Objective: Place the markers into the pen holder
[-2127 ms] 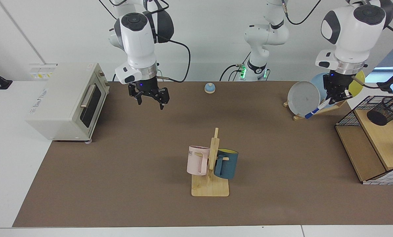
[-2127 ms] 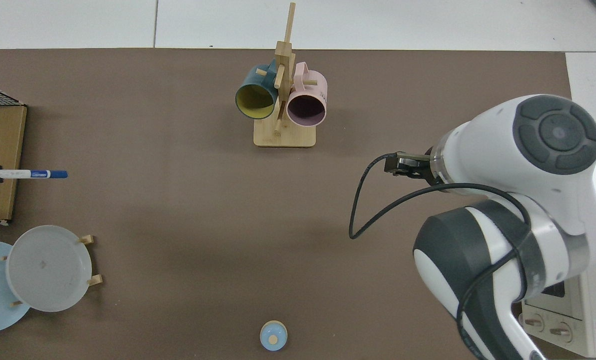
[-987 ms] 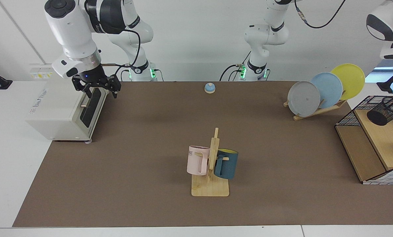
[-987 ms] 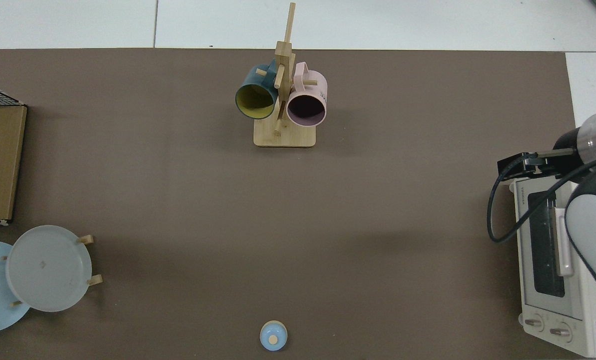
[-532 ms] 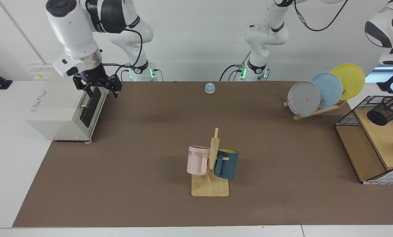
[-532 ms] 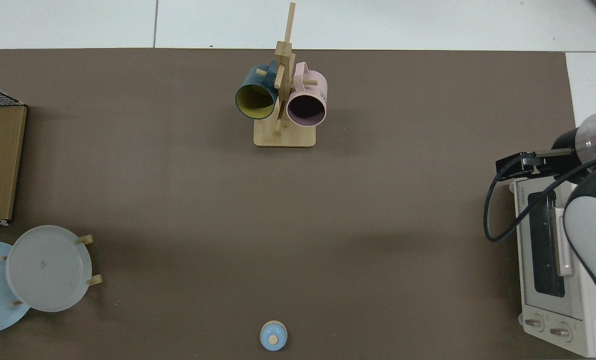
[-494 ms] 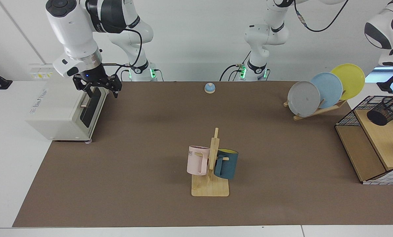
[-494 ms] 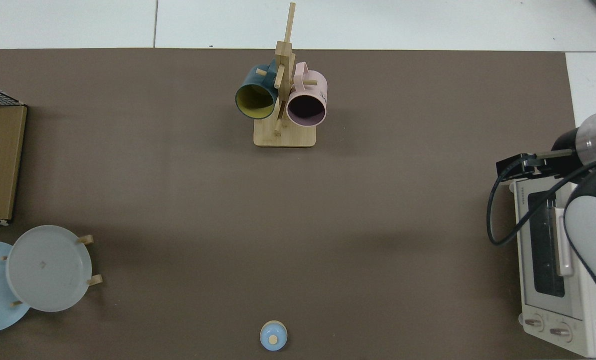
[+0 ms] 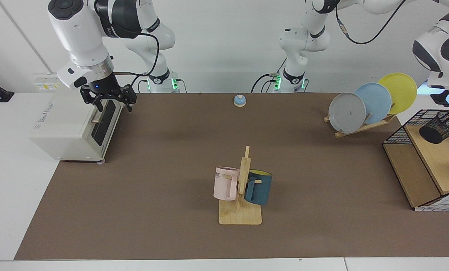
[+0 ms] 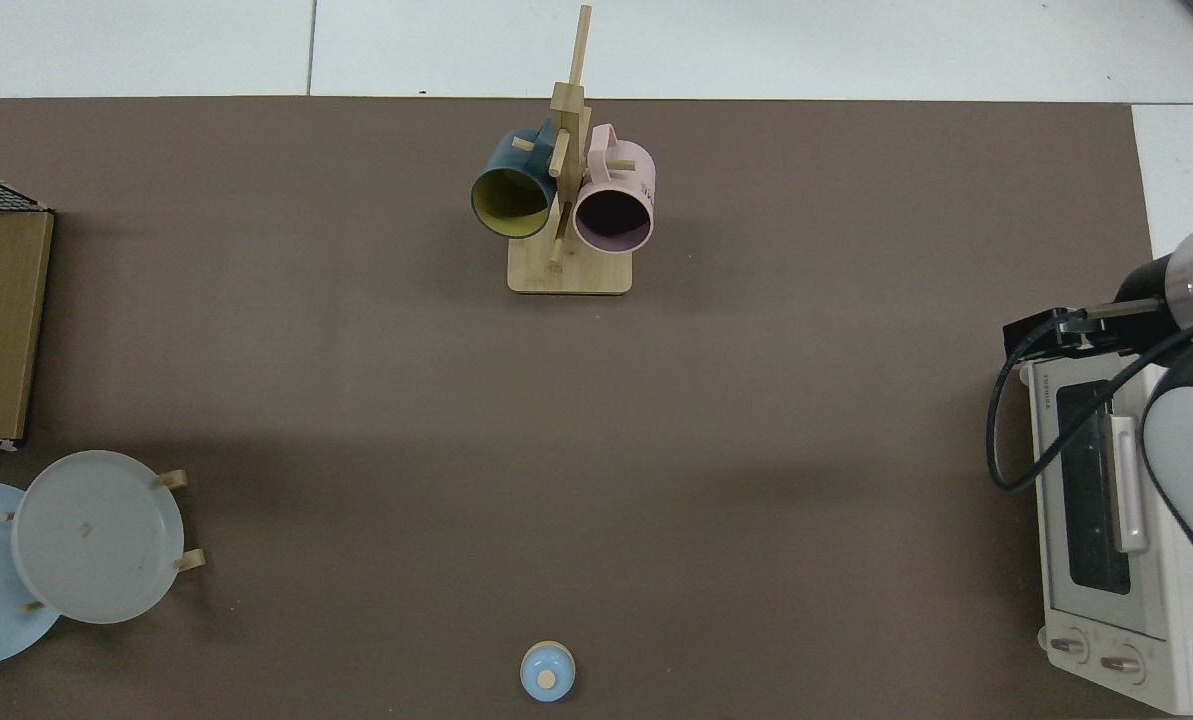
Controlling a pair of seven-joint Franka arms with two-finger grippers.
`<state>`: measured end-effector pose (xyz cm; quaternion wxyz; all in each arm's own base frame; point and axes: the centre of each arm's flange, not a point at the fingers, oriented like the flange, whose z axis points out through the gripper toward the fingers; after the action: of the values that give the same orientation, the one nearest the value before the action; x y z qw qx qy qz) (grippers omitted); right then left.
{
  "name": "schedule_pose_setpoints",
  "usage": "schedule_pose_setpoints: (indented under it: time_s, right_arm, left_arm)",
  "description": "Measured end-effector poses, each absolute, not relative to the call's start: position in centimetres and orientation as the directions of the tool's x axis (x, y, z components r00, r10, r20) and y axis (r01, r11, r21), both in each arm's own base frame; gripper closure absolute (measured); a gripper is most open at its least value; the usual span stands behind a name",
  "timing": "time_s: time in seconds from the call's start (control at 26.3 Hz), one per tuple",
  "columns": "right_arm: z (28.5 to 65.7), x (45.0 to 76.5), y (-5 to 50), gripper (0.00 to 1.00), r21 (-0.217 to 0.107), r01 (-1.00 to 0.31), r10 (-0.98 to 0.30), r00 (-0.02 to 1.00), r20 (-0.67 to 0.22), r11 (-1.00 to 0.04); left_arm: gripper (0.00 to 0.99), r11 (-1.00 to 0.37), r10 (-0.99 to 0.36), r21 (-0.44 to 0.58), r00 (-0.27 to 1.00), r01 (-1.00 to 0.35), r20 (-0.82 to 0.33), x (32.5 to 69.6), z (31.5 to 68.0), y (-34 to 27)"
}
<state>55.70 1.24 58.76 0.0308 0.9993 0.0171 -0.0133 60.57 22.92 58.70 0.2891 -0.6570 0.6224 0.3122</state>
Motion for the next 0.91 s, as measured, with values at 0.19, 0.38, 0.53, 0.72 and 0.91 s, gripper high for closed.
schedule_pose_setpoints:
  time_s: [0.19,0.38,0.53,0.72,0.91]
  right_arm:
    - [58.7,55.7,1.7,0.0,0.015,0.031,0.031,0.999,-0.029,-0.999]
    - [58.6,55.6,2.0,0.0,-0.015,0.028,0.029,0.999,-0.031,-0.999]
    - [58.6,55.6,2.0,0.0,-0.015,0.028,0.028,0.999,-0.031,-0.999]
    - [58.6,55.6,2.0,0.0,-0.015,0.028,0.028,0.999,-0.031,-1.0]
    - [58.6,55.6,1.8,0.0,0.008,0.035,0.035,0.999,-0.03,-0.999]
  left_arm:
    - [0.78,-0.1,-0.634,0.008,0.057,-0.995,-0.771,60.5,57.8,23.2]
    - [0.449,-0.114,-0.636,0.018,0.059,-0.993,-0.77,60.5,57.6,22.9]
    - [0.22,-0.137,-0.636,0.018,0.074,-0.99,-0.768,60.5,57.4,22.1]
    - [0.0,-0.161,-0.641,-0.007,0.11,-0.987,-0.76,61.2,57.6,18.8]
    - [0.0,-0.214,-0.676,-0.052,0.187,-0.975,-0.713,61.9,58.0,12.9]
